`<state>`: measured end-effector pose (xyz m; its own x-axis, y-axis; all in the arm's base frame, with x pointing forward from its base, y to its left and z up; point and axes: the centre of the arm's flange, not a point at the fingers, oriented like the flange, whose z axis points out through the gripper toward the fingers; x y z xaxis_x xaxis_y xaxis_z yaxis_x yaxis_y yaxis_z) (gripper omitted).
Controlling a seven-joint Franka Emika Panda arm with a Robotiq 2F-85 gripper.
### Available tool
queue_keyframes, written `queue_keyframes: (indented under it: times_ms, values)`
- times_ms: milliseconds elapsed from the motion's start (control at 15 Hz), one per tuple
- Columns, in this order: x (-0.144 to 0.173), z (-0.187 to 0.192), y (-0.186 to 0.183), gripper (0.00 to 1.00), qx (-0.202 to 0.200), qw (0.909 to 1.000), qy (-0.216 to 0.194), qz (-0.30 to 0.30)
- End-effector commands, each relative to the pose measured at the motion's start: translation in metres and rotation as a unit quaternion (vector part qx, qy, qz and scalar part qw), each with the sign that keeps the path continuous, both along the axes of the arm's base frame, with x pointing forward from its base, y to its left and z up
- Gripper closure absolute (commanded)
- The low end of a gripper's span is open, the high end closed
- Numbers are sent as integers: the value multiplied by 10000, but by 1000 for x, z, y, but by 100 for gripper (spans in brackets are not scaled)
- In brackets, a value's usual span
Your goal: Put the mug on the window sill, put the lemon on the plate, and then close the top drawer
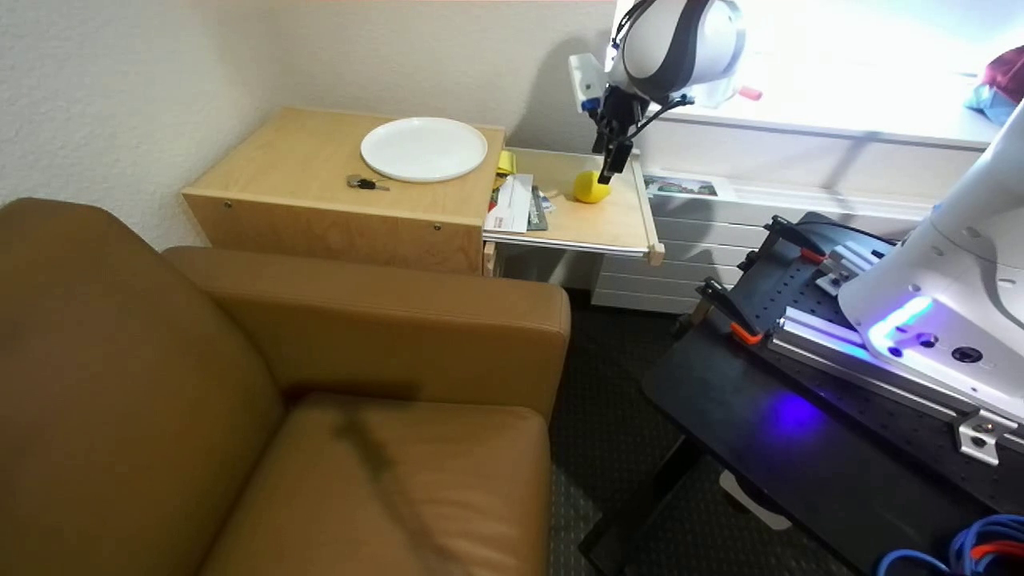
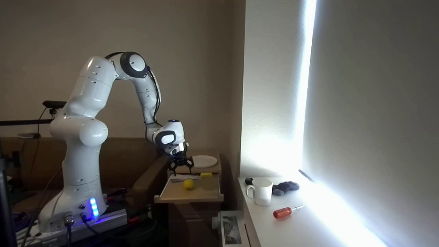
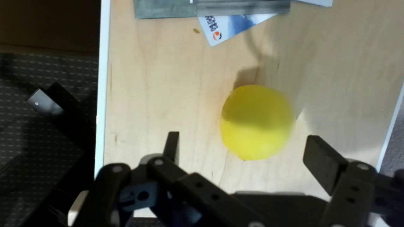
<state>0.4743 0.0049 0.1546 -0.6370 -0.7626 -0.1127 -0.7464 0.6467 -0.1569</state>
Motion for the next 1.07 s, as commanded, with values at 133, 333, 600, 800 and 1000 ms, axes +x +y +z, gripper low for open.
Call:
queue_keyframes:
  times_ms: [133, 333, 600, 800, 1000]
  values:
    - [10, -11, -4, 0, -30, 9999, -65, -126]
    - [11, -15, -4, 0, -45, 9999, -40, -126]
    - [20, -37, -12, 0, -343, 9990, 36, -273]
    - [25, -55, -20, 0, -377, 9989, 81, -253]
    - [31, -65, -15, 0, -252, 9993, 173, -193]
